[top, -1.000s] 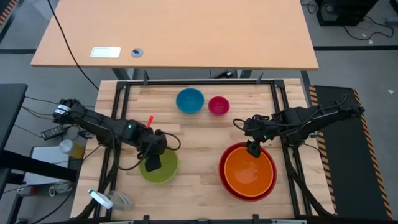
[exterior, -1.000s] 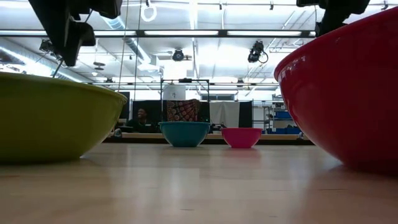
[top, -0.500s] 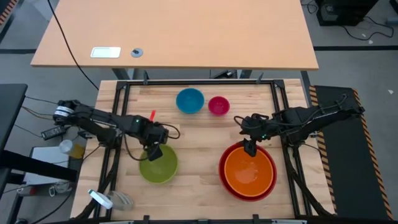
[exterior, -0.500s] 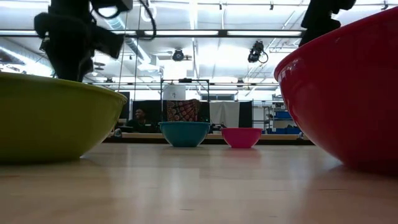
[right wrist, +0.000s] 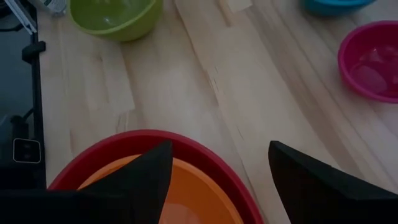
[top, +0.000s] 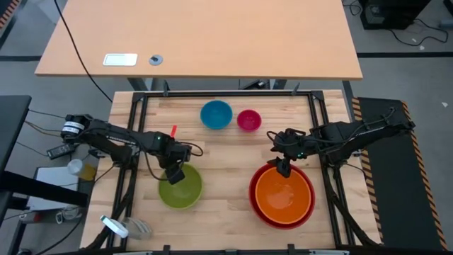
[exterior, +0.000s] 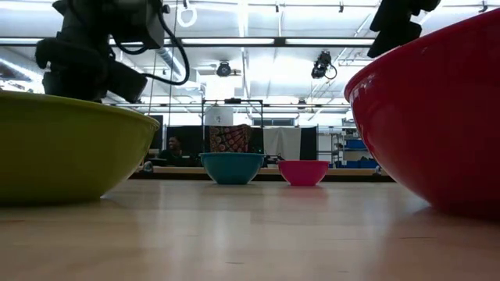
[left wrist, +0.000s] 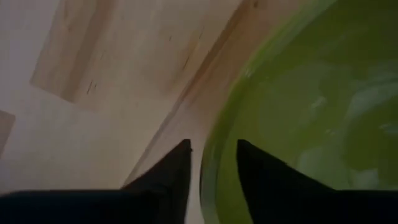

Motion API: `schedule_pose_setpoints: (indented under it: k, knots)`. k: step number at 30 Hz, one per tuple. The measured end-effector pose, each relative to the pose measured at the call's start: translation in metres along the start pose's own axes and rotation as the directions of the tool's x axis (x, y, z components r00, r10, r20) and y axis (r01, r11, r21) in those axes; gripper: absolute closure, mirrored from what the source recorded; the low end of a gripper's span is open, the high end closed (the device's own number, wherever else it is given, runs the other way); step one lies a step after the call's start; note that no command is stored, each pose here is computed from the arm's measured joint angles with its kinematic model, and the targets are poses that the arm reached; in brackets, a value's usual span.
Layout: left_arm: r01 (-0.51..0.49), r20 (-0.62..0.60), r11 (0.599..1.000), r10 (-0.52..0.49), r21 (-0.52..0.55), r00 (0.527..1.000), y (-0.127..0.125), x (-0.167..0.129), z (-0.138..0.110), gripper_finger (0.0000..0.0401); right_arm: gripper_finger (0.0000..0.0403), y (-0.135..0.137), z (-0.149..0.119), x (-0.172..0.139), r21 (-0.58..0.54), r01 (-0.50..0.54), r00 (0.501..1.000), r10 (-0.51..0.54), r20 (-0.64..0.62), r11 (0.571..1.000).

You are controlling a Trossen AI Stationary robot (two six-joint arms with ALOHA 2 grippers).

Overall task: Nest bowls inside each other
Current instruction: Stack the green bowl on top of the orange bowl

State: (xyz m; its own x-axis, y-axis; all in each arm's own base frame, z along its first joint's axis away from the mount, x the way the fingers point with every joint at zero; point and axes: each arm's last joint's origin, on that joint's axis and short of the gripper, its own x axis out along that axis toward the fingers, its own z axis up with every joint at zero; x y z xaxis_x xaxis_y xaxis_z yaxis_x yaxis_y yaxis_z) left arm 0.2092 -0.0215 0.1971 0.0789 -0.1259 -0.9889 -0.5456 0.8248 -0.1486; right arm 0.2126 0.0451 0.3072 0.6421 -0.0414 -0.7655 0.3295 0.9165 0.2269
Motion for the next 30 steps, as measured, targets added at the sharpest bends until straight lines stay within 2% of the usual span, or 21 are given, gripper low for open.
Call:
schedule_pose_setpoints:
  k: [6, 11, 14, 17, 23, 30]
  knots:
    - [0.075, 0.066, 0.991, -0.067, -0.115, 0.996, -0.006, -0.001, 0.006, 0.0383, 0.014, 0.006, 0.004, 0.015, 0.013, 0.001, 1.0, -0.001, -0.002, 1.0]
    - [0.165, 0.223, 0.958, -0.111, -0.237, 0.969, -0.013, -0.003, 0.02, 0.0383, 0.0156, 0.017, 0.013, 0.047, 0.017, -0.018, 1.0, 0.017, 0.026, 1.0]
    - [0.214, 0.314, 0.93, -0.116, -0.299, 0.942, -0.016, -0.005, 0.026, 0.0384, 0.0162, 0.017, 0.019, 0.063, 0.059, 0.029, 0.998, -0.032, 0.062, 0.998]
    - [0.243, 0.423, 0.903, -0.077, -0.354, 0.903, -0.02, -0.008, 0.031, 0.0385, 0.0164, 0.014, 0.023, 0.077, 0.103, 0.108, 0.987, -0.12, 0.109, 0.989]
    - [0.315, 0.6, 0.83, 0.03, -0.46, 0.799, -0.022, -0.013, 0.04, 0.0386, 0.0165, 0.004, 0.037, 0.1, 0.142, 0.17, 0.964, -0.194, 0.181, 0.975]
    - [0.392, 0.703, 0.772, 0.097, -0.5, 0.705, -0.023, -0.019, 0.046, 0.0386, 0.0165, -0.012, 0.051, 0.108, 0.175, 0.251, 0.92, -0.291, 0.262, 0.952]
